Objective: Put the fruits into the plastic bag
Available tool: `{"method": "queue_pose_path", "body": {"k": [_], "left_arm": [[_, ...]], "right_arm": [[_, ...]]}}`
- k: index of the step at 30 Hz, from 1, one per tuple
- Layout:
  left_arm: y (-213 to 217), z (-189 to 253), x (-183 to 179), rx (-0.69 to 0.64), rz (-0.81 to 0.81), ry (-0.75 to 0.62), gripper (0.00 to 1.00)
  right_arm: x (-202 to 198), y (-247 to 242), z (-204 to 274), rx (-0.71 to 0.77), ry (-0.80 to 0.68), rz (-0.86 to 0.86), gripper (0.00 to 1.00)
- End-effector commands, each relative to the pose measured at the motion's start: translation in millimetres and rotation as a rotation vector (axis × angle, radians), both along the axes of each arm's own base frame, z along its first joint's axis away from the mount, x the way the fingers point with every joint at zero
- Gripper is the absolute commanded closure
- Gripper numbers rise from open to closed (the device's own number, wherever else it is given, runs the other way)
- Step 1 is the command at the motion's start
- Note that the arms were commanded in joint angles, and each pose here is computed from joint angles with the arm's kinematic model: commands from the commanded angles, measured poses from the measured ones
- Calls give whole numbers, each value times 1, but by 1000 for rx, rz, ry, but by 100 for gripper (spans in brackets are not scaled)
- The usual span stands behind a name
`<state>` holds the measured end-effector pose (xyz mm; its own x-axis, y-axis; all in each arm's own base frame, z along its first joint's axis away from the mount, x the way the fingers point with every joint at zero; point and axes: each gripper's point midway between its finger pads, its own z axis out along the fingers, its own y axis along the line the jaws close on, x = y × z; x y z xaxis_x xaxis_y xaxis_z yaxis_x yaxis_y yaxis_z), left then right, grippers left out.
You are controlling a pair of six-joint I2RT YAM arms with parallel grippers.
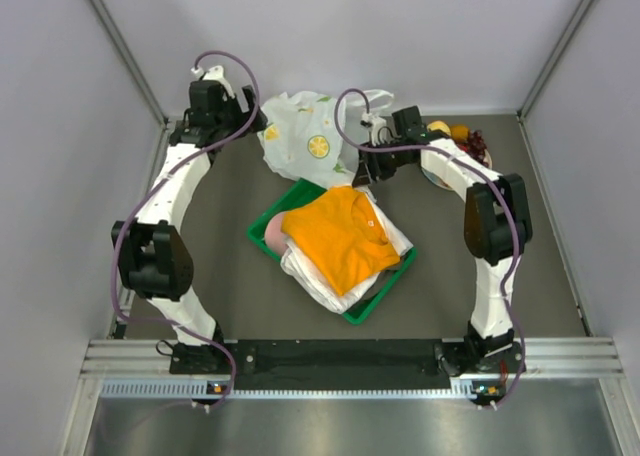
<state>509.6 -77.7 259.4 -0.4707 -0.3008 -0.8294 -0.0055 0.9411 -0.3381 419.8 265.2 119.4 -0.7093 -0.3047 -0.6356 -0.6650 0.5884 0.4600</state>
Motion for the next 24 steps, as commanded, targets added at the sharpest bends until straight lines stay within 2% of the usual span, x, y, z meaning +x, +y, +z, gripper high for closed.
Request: {"method": "queue_pose_path", "body": {"k": [1, 3, 4, 6, 7, 9, 13, 16, 17, 20, 24], "left_arm": [[-21, 36, 6, 5, -102, -112, 1], [-24, 37, 8, 9, -118, -126, 1], [-30, 39, 8, 7, -141, -135, 1], [-39, 48, 10, 8, -192, -176, 1], [-52, 52, 7, -3, -253, -191, 1], [-69, 59, 5, 6, -317, -214, 1], [-107, 73, -4, -38, -458, -246, 1], [-141, 81, -16, -121, -597, -251, 1], [-152, 88, -22, -151, -649, -259, 1], [-172, 100, -35, -267, -726, -283, 1], [-181, 111, -48, -403, -756, -289, 1]], "right_arm": [[13, 12, 12, 10, -64, 11, 55], [14, 12, 15, 11, -55, -1, 63], [14, 13, 22, 22, -61, -4, 70], [20, 20, 45, 71, -69, -40, 78], [23, 22, 60, 94, -88, -56, 89], [34, 28, 97, 147, -111, -97, 99], [58, 35, 160, 245, -166, -211, 100], [71, 43, 200, 384, -146, -307, 100], [72, 47, 206, 443, -74, -364, 100], [78, 52, 217, 534, 5, -447, 100], [75, 58, 225, 540, -8, -500, 100]]}}
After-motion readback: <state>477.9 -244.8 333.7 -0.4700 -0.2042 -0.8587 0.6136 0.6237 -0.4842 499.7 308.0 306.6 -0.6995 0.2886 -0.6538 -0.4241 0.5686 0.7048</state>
